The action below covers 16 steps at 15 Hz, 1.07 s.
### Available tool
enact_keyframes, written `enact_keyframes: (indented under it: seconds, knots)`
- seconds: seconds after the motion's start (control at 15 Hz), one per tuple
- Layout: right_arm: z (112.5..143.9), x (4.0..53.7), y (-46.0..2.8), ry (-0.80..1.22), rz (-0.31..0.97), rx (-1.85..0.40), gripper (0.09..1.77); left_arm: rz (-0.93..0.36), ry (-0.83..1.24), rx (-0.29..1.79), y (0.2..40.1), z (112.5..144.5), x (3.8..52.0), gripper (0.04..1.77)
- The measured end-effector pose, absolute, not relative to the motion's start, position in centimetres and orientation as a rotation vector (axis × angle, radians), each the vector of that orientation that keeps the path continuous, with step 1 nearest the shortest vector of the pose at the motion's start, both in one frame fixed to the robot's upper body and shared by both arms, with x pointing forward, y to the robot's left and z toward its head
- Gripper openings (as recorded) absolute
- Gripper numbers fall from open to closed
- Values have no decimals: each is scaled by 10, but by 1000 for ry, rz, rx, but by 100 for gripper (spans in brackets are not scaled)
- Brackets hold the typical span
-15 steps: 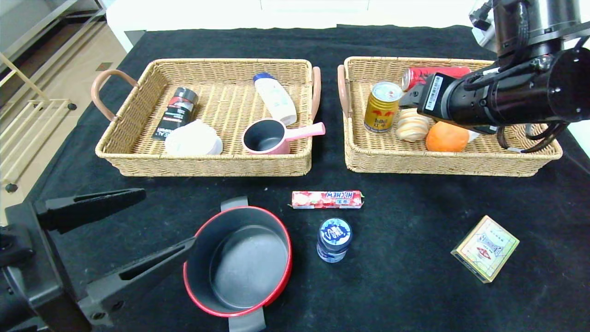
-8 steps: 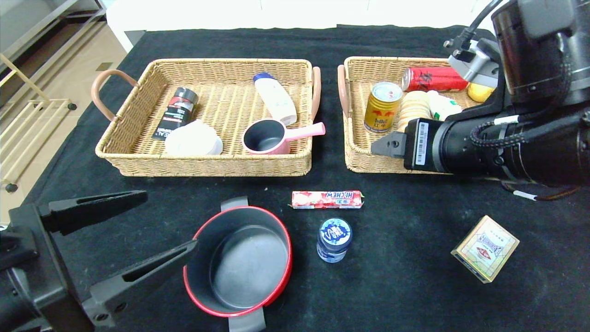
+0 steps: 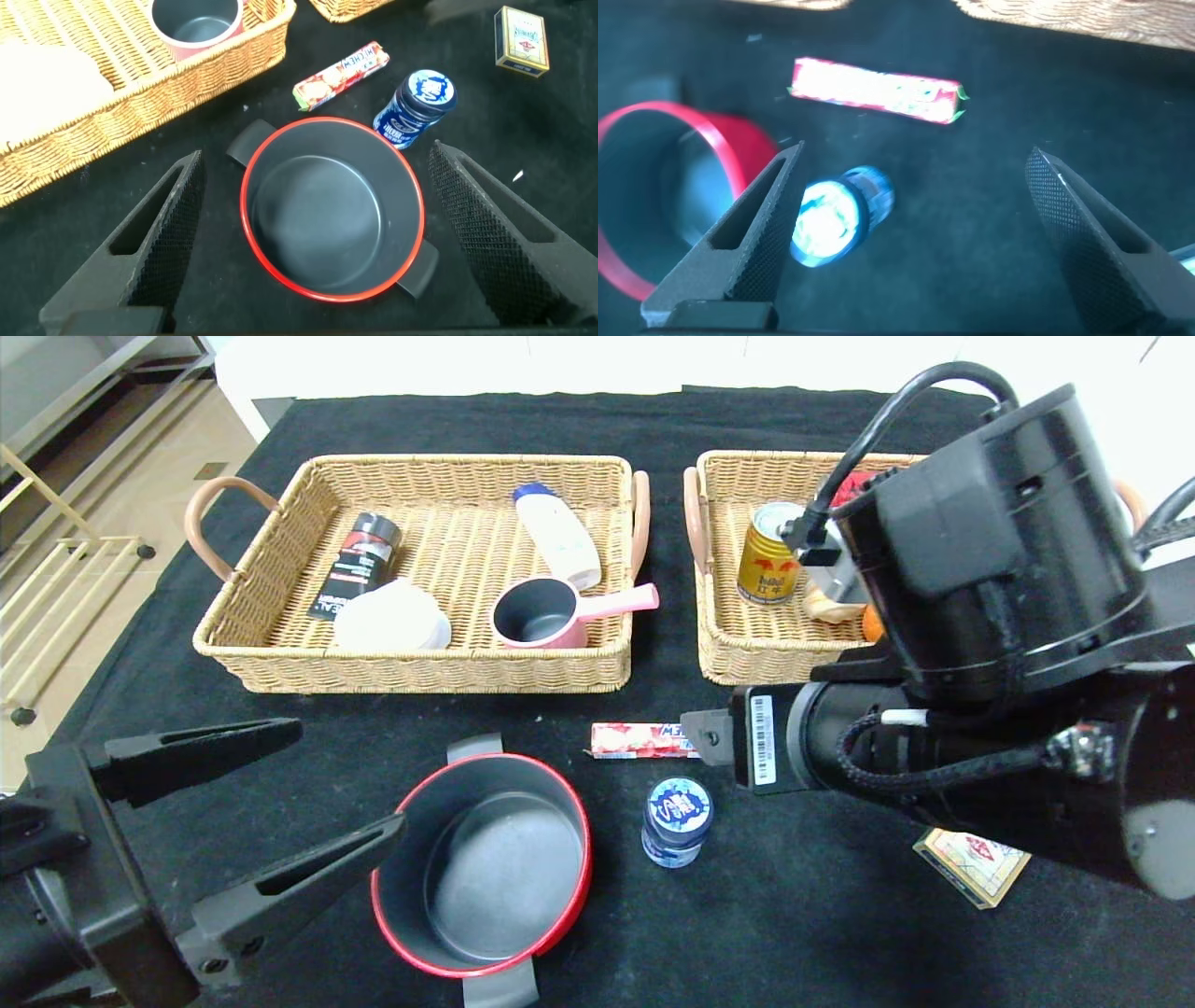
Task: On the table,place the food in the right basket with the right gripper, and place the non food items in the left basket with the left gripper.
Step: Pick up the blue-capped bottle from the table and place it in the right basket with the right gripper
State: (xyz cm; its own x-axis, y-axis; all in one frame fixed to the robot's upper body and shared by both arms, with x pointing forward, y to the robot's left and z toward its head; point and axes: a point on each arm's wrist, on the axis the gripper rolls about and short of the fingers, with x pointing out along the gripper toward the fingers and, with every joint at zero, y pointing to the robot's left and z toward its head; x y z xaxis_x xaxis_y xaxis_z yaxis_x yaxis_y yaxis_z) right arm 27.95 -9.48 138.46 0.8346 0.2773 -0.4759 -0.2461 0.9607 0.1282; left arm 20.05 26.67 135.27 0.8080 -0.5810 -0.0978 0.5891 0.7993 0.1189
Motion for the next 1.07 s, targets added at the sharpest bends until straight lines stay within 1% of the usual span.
enact_keyframes:
  seconds: [0.4,0.6,1.07]
  knots:
    - [1363,265,-61,558,346,-17,170,-607,56,150,267,1353,201,172]
    - [1352,267,-51,577,343,-42,170,-609,55,151,267,1353,201,172]
    - [1333,279,-42,594,289,-81,170,-609,54,151,267,1353,200,172]
